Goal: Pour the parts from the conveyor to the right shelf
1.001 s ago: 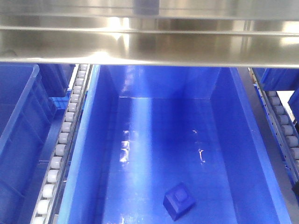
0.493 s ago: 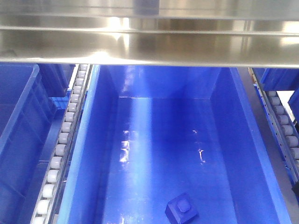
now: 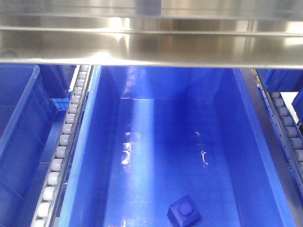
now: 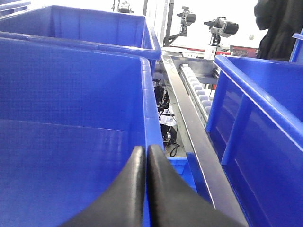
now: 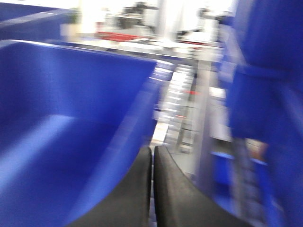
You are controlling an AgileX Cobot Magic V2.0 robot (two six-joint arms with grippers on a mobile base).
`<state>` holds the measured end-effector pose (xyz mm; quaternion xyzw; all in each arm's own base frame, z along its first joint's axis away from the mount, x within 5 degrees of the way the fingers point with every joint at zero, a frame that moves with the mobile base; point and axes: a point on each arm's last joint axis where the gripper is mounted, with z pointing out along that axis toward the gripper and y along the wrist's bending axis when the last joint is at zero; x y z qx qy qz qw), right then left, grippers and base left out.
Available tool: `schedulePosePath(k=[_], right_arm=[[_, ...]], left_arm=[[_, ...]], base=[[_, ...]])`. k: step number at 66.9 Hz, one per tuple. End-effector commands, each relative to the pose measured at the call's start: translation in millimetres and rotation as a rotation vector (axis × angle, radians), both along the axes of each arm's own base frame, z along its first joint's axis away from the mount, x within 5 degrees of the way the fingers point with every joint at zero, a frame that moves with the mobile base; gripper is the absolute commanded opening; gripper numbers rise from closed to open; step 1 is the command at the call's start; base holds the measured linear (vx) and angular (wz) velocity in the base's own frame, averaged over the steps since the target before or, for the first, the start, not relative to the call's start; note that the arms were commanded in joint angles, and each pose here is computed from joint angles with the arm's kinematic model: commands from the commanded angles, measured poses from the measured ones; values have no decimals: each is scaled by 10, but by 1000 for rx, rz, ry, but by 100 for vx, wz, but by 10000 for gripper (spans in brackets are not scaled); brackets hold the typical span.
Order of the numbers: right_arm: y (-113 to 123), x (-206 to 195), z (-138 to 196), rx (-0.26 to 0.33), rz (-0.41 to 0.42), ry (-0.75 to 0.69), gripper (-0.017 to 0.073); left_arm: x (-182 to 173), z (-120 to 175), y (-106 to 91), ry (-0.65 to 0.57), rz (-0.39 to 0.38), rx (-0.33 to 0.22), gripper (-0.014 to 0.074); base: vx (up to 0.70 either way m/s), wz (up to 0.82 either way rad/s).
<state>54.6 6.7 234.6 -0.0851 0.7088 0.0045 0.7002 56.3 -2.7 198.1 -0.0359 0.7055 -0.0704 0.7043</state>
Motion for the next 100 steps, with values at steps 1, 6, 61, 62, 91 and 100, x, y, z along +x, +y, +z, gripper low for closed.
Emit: schedulePosePath(k=[1,6,61,62,91,100], right_arm=[[-53,20,63,42,-98,-120,-8],[-89,42,-52,64,-160,-122,-8],[-116,16,-326,60,-211,-119,-8],[-116,16,-326,60,-211,-119,-8],[-116,16,-326,60,-211,-119,-8],[-116,16,-326,60,-211,-119,-8]], left_arm=[[1,-1,-5,-60,-8,-16,-6],[1,-1,-5,-60,-8,-16,-6],[1,-1,-5,-60,-8,-16,-6],[1,-1,-5,-60,-8,-16,-6],[1,-1,-5,-60,-8,-16,-6],[1,-1,-5,-60,-8,-16,-6]], base=[[0,0],[0,0],[0,0],[0,0],[0,0],[0,0]])
